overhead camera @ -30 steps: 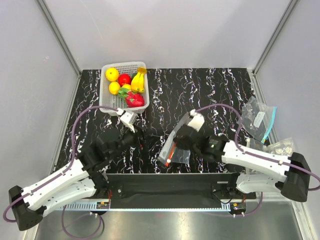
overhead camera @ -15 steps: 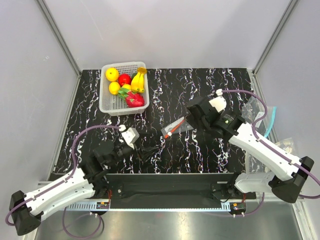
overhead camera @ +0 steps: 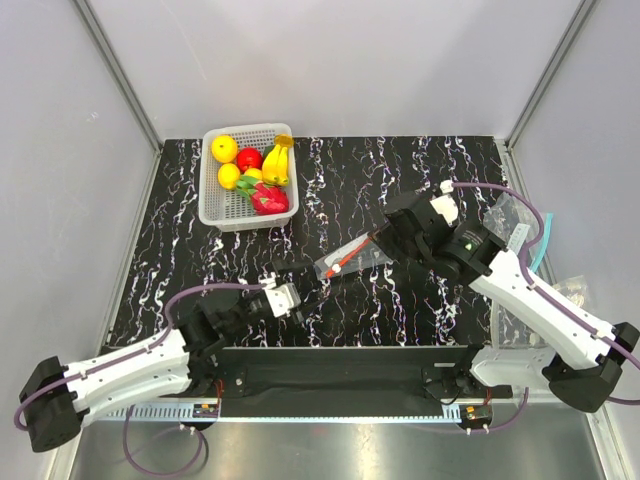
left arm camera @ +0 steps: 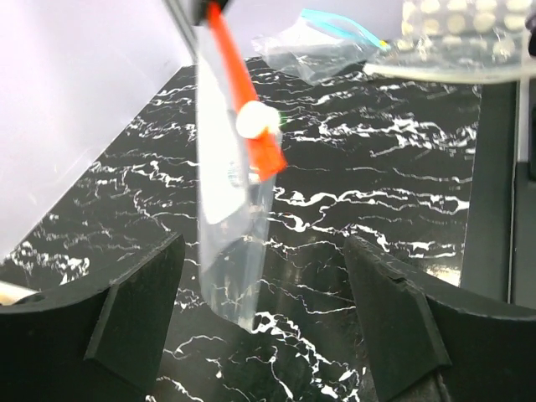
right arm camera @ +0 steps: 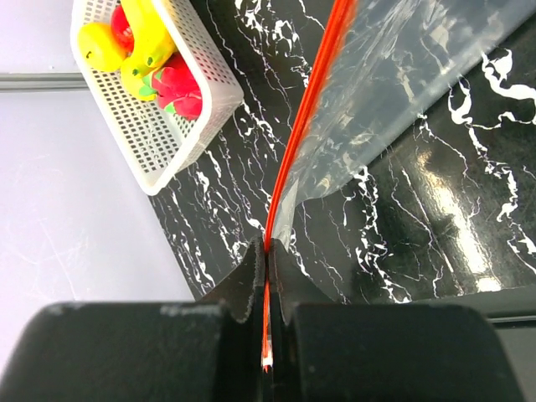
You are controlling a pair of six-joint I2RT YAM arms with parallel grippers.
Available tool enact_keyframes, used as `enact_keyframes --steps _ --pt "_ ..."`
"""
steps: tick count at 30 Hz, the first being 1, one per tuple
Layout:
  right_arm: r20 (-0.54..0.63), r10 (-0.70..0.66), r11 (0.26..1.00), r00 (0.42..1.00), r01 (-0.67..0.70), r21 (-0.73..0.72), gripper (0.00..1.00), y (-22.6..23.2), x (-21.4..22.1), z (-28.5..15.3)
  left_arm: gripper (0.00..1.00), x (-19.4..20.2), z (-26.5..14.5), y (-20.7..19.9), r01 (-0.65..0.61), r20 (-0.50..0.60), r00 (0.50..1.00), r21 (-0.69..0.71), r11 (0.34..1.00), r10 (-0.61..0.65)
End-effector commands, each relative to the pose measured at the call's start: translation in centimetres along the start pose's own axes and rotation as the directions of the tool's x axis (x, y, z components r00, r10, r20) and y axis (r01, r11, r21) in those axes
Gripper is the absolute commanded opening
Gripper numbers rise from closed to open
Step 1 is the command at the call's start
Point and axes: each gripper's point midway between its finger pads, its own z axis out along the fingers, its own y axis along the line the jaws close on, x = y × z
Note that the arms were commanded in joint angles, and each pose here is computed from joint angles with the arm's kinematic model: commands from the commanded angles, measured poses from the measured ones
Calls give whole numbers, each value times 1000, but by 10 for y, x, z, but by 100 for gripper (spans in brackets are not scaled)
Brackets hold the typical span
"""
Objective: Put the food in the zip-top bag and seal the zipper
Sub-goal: Pick up the zipper food storage bag at the center of the board.
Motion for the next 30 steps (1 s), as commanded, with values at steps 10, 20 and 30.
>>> enact_keyframes --steps 10,20,30 --pt "-38 69 996 997 -71 -58 0 13 4 -4 64 -43 20 20 -108 114 987 -80 991 117" --pt "-42 77 996 996 -79 -46 0 0 8 1 0 -36 33 35 -74 84 993 -154 985 87" --pt "11 -441 862 897 427 -273 99 -4 11 -20 0 -29 12 41 12 71 997 -127 992 -2"
